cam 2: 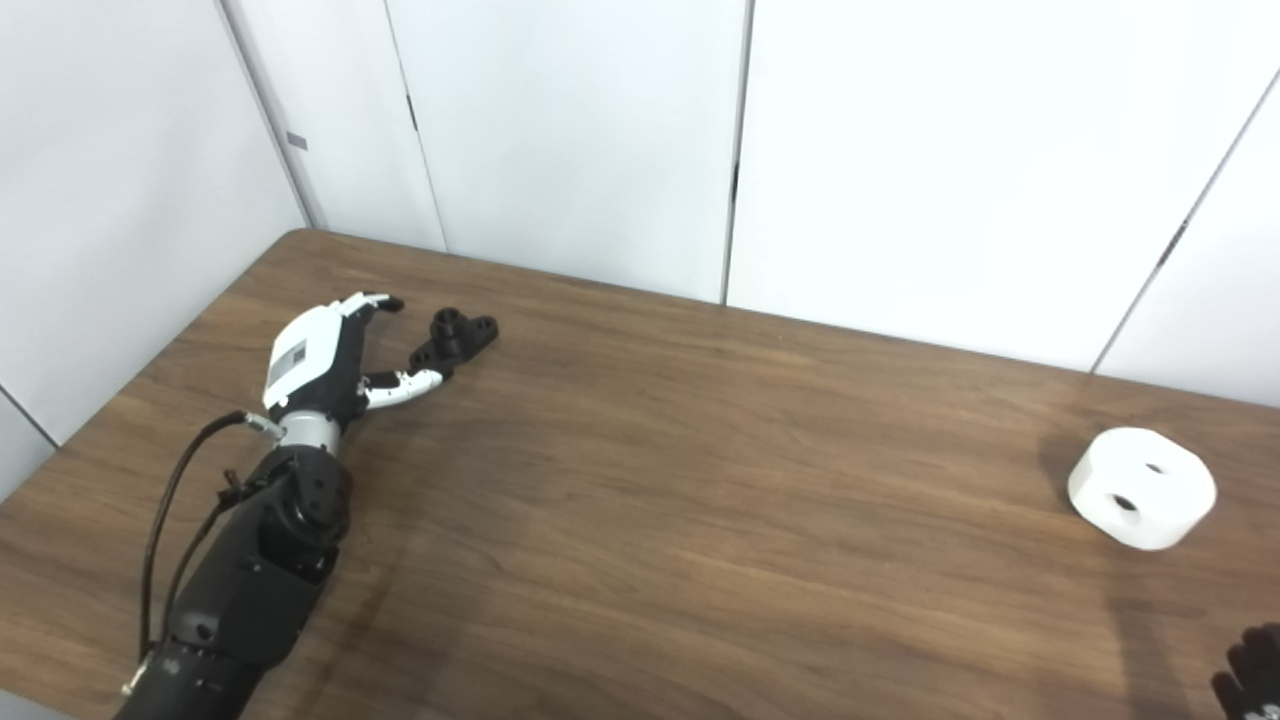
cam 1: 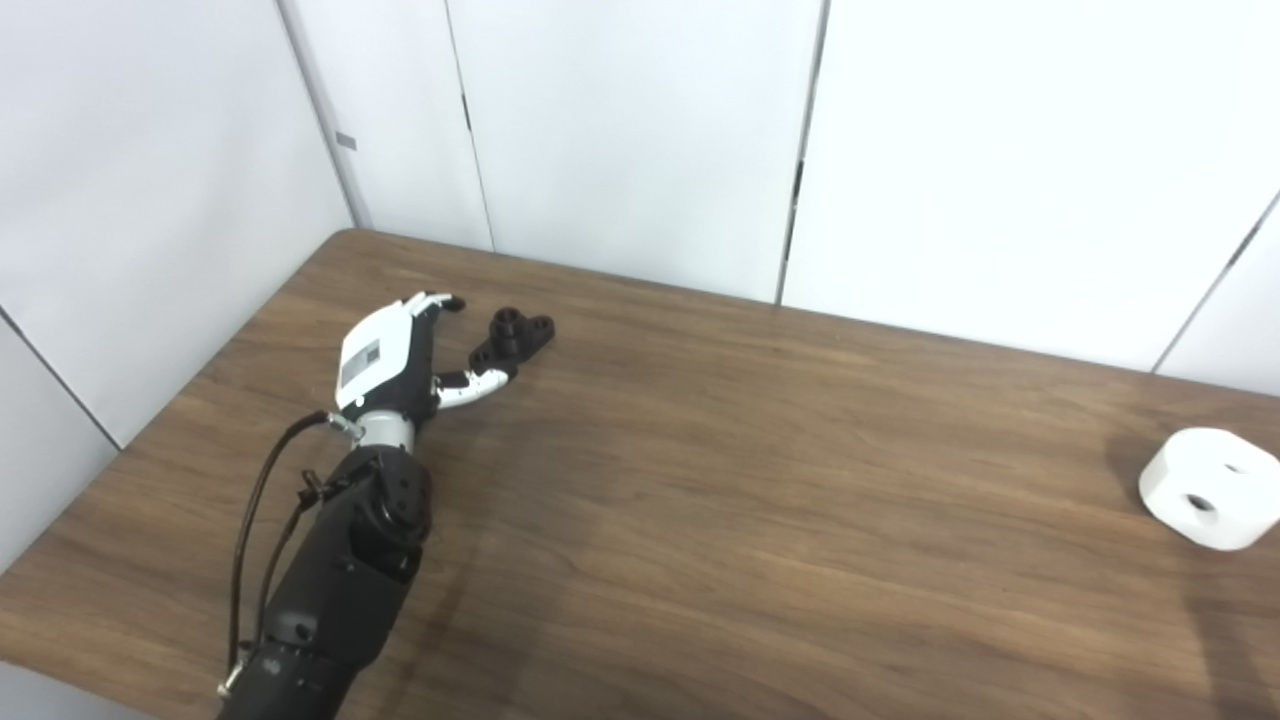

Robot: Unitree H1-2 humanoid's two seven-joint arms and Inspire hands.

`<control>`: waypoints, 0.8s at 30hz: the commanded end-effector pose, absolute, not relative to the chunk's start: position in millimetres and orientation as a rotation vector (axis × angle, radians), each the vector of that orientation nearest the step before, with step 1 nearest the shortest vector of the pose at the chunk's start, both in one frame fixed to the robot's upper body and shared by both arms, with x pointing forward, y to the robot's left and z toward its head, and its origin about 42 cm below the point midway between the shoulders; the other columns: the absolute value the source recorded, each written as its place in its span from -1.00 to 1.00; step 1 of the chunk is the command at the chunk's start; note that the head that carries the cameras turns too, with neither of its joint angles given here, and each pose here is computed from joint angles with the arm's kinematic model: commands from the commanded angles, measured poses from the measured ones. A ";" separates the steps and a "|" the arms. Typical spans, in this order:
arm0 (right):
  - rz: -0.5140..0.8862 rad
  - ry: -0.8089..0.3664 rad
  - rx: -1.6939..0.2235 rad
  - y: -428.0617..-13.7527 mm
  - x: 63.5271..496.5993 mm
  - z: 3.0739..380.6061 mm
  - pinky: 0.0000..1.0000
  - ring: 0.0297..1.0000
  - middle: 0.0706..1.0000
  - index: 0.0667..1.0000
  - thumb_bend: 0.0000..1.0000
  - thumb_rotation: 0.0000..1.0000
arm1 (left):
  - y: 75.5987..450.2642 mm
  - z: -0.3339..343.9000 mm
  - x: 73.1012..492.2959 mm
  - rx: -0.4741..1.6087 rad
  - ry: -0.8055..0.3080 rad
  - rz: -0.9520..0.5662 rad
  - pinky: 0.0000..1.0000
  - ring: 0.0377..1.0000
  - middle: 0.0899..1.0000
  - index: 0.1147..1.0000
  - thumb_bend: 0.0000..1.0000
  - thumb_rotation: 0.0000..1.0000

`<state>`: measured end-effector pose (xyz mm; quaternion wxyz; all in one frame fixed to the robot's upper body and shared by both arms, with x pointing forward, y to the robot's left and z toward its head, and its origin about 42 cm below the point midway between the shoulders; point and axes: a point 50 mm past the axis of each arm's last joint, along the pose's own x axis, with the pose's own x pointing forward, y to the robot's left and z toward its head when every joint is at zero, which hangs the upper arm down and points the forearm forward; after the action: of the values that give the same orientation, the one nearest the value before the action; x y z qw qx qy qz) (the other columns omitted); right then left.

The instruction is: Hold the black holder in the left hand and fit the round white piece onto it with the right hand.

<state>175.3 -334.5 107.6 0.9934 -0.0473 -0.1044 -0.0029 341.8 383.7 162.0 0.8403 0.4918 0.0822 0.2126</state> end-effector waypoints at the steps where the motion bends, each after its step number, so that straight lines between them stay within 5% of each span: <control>1: -0.007 -0.064 -0.016 -319.0 160.4 71.0 1.00 1.00 1.00 1.00 0.38 1.00 | 390.9 188.6 357.6 1.089 0.095 0.504 0.90 0.90 0.81 0.55 0.67 -0.33; 24: -0.023 -0.062 -0.018 -315.8 158.8 70.4 1.00 1.00 0.99 0.99 0.43 1.00 | 397.0 182.8 393.8 1.100 0.198 0.450 0.92 0.91 0.81 0.49 0.62 -0.32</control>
<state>174.8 -334.9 107.6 0.9933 -0.0467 -0.1058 -0.0082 377.9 390.1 152.3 0.8297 0.5088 0.1252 0.1924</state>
